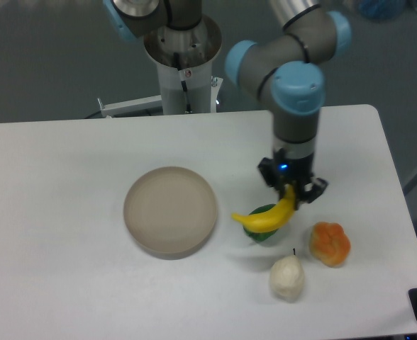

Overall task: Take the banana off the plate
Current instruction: 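Lift the held banana off the plate and carry it toward the green pepper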

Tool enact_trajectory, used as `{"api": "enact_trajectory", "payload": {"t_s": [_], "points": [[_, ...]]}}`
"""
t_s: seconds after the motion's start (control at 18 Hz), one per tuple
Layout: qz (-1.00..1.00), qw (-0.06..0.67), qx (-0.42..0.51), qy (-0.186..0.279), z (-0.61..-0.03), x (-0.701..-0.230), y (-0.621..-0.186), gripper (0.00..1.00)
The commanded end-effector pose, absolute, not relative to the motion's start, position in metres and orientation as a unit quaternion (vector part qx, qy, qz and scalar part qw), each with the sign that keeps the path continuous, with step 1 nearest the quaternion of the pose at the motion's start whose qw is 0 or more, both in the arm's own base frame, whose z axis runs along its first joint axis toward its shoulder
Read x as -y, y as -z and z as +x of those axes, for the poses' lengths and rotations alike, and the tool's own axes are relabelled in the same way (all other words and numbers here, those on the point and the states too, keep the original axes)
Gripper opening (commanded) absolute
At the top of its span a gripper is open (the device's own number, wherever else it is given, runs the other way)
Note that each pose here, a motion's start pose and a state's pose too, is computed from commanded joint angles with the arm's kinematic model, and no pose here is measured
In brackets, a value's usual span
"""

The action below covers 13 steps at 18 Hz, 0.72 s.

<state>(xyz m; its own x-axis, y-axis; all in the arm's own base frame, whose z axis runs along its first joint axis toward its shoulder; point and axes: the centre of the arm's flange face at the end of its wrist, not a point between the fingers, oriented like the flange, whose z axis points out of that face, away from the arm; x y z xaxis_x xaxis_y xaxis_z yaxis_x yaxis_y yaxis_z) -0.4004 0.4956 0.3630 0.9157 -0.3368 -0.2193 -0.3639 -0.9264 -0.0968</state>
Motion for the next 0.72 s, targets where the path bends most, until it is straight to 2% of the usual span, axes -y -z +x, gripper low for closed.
{"api": "enact_trajectory", "payload": {"t_s": [0.22,0.72], "points": [[-0.977,0.069,-0.175,-0.102,-0.415,-0.499,-0.383,0.26],[-0.975,0.075,-0.176,-0.113,-0.421,-0.505,-0.387,0.26]]}}
